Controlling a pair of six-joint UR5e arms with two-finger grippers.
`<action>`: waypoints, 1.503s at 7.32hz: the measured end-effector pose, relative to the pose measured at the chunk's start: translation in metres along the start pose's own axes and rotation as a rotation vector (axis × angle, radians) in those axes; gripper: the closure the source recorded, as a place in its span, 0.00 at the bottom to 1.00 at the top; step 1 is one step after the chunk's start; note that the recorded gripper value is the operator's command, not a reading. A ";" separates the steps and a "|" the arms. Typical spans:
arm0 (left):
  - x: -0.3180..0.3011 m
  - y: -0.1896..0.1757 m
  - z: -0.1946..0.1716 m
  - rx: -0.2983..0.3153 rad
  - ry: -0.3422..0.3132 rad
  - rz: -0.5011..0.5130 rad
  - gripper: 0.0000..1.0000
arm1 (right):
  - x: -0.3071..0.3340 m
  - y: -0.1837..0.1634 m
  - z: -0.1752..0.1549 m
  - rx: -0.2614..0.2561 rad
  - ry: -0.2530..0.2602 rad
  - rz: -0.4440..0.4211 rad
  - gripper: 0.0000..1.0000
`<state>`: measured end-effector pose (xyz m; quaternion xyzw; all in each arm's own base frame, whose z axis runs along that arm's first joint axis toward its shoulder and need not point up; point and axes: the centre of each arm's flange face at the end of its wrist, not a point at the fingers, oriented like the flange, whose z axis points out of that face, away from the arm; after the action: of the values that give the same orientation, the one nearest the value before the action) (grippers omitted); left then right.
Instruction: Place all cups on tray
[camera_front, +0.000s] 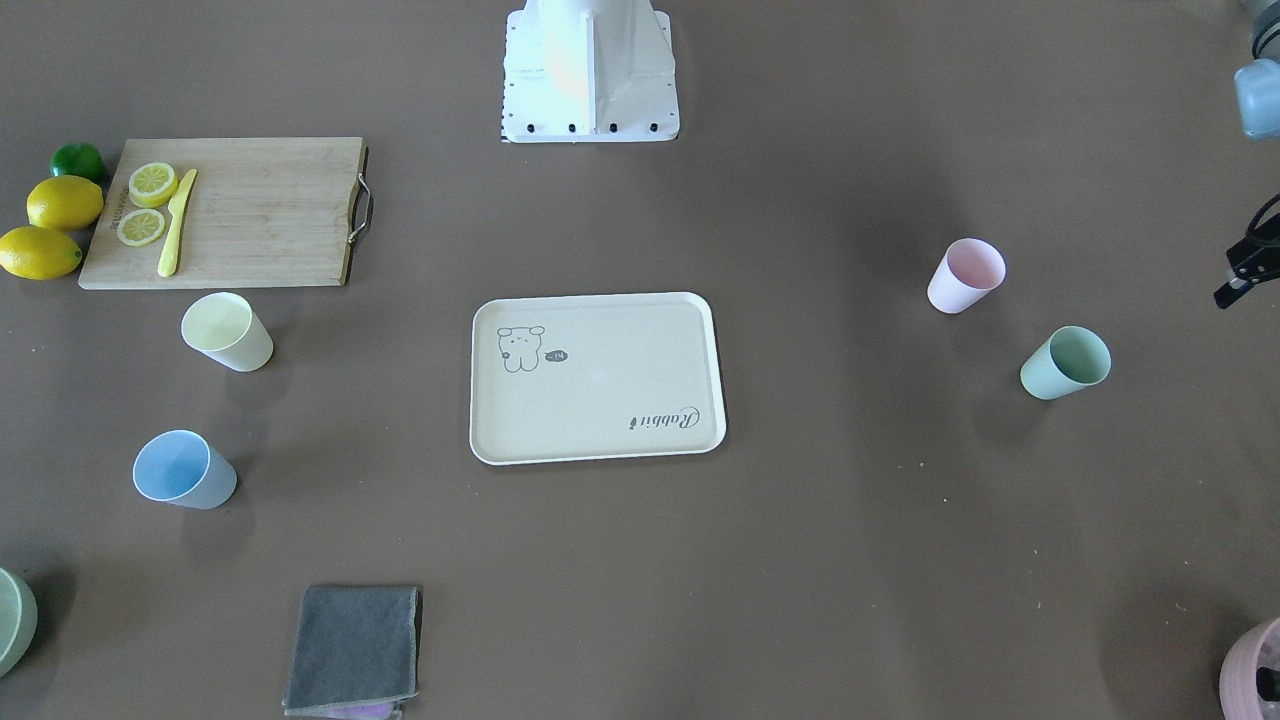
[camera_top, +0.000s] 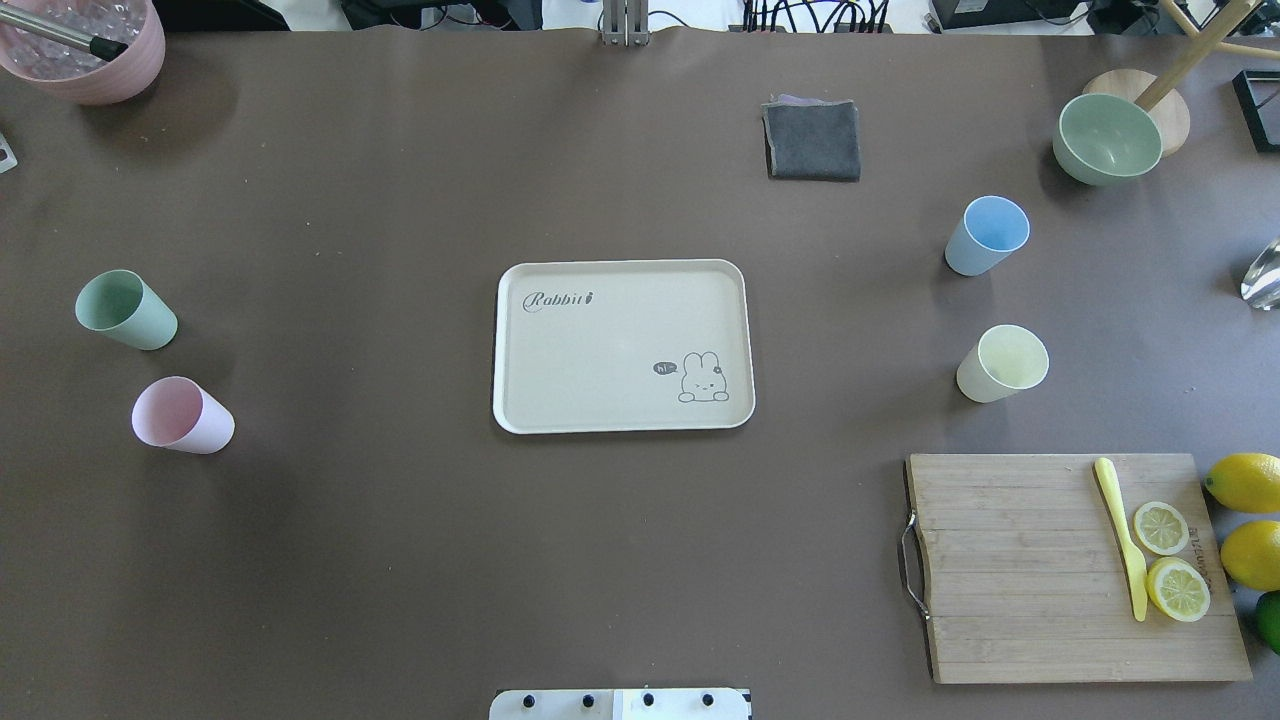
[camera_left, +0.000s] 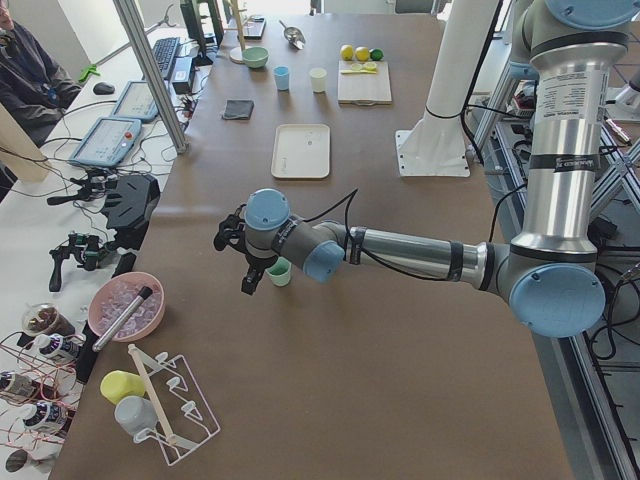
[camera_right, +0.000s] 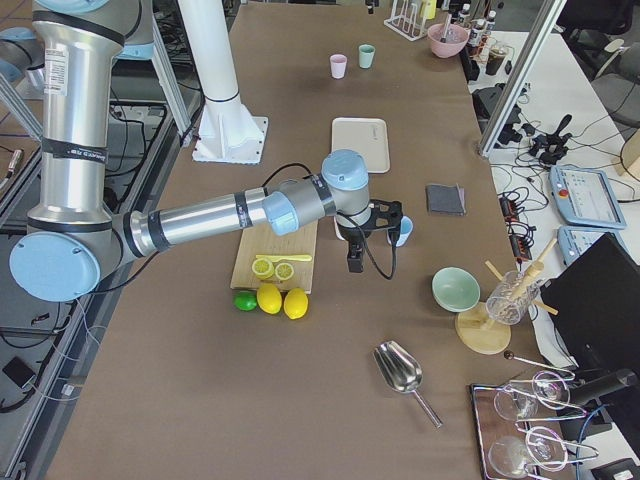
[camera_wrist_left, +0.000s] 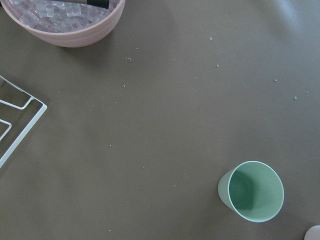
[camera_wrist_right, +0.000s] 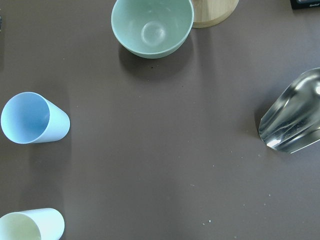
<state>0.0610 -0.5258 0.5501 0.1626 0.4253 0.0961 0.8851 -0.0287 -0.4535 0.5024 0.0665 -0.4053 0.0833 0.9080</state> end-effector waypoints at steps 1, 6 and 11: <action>0.019 -0.012 0.031 -0.020 0.002 -0.004 0.03 | -0.014 0.008 0.003 -0.010 -0.002 0.007 0.00; 0.034 -0.021 0.107 -0.020 0.021 0.014 0.22 | -0.046 0.029 0.010 -0.041 -0.013 -0.023 0.00; 0.027 0.021 0.123 -0.053 0.032 0.024 1.00 | -0.046 0.031 0.012 -0.042 -0.005 -0.024 0.00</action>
<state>0.1734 -0.5229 0.6101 0.1428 0.4349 0.1205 0.8809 -0.0737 -0.4300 0.4778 0.0528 -0.4083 0.0637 0.9091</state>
